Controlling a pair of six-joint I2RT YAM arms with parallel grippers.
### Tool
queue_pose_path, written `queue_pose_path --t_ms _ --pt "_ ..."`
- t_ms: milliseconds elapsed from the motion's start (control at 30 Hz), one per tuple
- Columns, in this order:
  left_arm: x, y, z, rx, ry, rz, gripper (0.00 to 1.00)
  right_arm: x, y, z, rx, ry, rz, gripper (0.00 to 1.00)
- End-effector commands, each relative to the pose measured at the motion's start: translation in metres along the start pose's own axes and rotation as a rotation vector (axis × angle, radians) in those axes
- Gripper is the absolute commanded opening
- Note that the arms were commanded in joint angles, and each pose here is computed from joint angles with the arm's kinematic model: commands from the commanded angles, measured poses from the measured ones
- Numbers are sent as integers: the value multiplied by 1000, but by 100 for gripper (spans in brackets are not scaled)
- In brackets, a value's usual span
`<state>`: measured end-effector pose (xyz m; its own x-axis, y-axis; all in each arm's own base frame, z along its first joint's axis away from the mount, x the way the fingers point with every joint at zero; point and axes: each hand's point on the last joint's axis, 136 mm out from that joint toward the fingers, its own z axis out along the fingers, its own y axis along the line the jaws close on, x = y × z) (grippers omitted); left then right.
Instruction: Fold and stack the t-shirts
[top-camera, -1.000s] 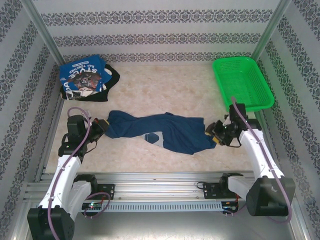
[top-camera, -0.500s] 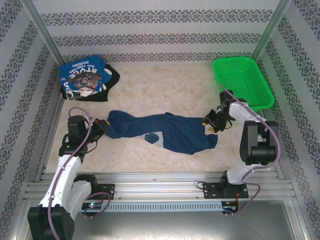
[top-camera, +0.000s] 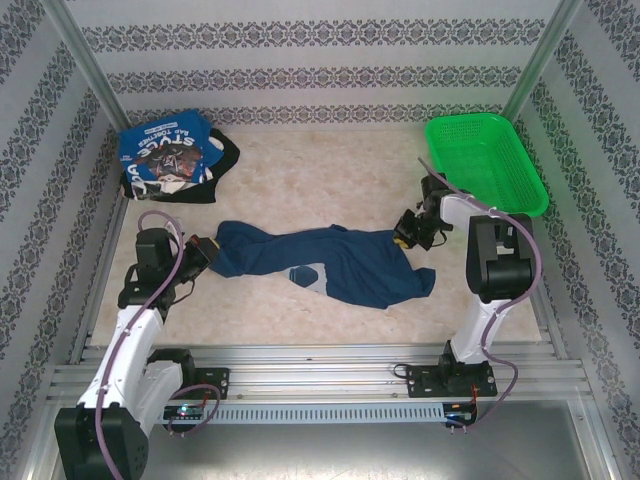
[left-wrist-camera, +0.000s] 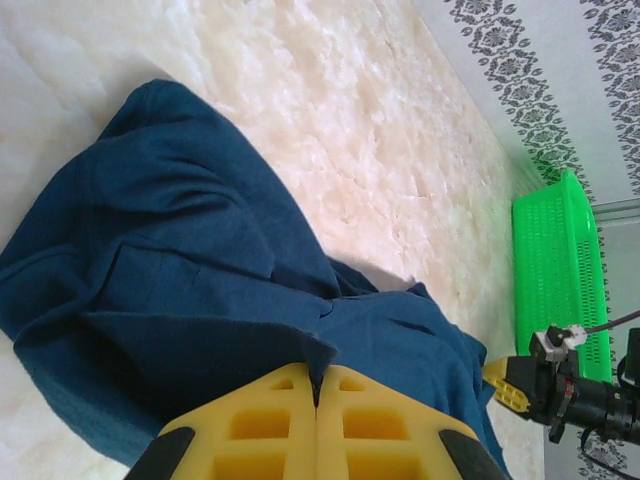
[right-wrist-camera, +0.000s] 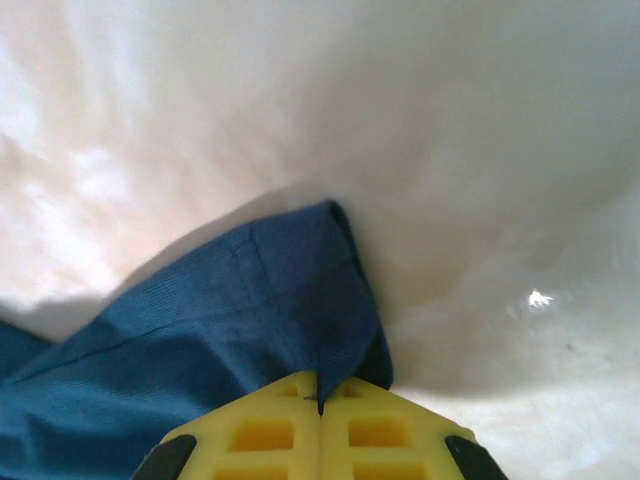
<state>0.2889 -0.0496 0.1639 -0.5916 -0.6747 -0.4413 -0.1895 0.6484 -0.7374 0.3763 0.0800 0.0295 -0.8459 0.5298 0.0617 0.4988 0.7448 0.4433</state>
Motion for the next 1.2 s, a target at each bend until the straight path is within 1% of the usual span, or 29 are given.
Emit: queue_pose_path --t_ms 0,100,200,267,333,433,500,533,600,667,733,833,867,900,933,1033,1167 --pt "-21 -24 -8 27 -54 100 0 -32 54 -48 -145 -145 -92 0" --pt "-35 -40 -14 40 -79 147 0 -44 87 -100 -236 -247 -176 0" --pt "-51 -53 -21 47 -120 172 0 -44 108 -145 -277 -327 -272 0" --pt "-58 -57 -25 44 -148 171 0 -35 112 -163 -291 -352 -325 0" --pt "-63 -55 -29 22 -181 153 0 -22 107 -169 -293 -366 -354 0" --pt "-60 -39 -36 -32 -221 108 0 4 81 -161 -279 -364 -342 0" --pt "-49 -21 -38 -74 -221 56 0 26 56 -142 -263 -342 -301 0" --pt "-42 -12 -37 -89 -207 27 0 37 42 -131 -246 -314 -270 0" --pt "-23 3 -32 -100 -165 -45 0 67 12 -103 -203 -212 -188 0" --pt "-5 20 -27 -118 -125 -112 0 96 -11 -80 -155 -148 -145 0" --pt "10 35 -27 -155 -100 -160 0 119 -35 -65 -81 -104 -100 0" --pt "26 55 -32 -228 -75 -189 0 145 -64 -54 -11 -38 -27 1" --pt "29 59 -32 -242 -66 -195 0 151 -74 -53 26 -23 -7 12" --pt "33 62 -31 -247 -53 -204 0 155 -79 -54 46 -15 0 25" --pt "36 63 -29 -248 -38 -213 0 158 -83 -56 61 -9 2 30" --pt "42 63 -25 -234 -11 -216 0 152 -87 -73 107 -54 2 36" --pt "40 57 -22 -202 -12 -187 0 130 -64 -104 24 -142 42 40"
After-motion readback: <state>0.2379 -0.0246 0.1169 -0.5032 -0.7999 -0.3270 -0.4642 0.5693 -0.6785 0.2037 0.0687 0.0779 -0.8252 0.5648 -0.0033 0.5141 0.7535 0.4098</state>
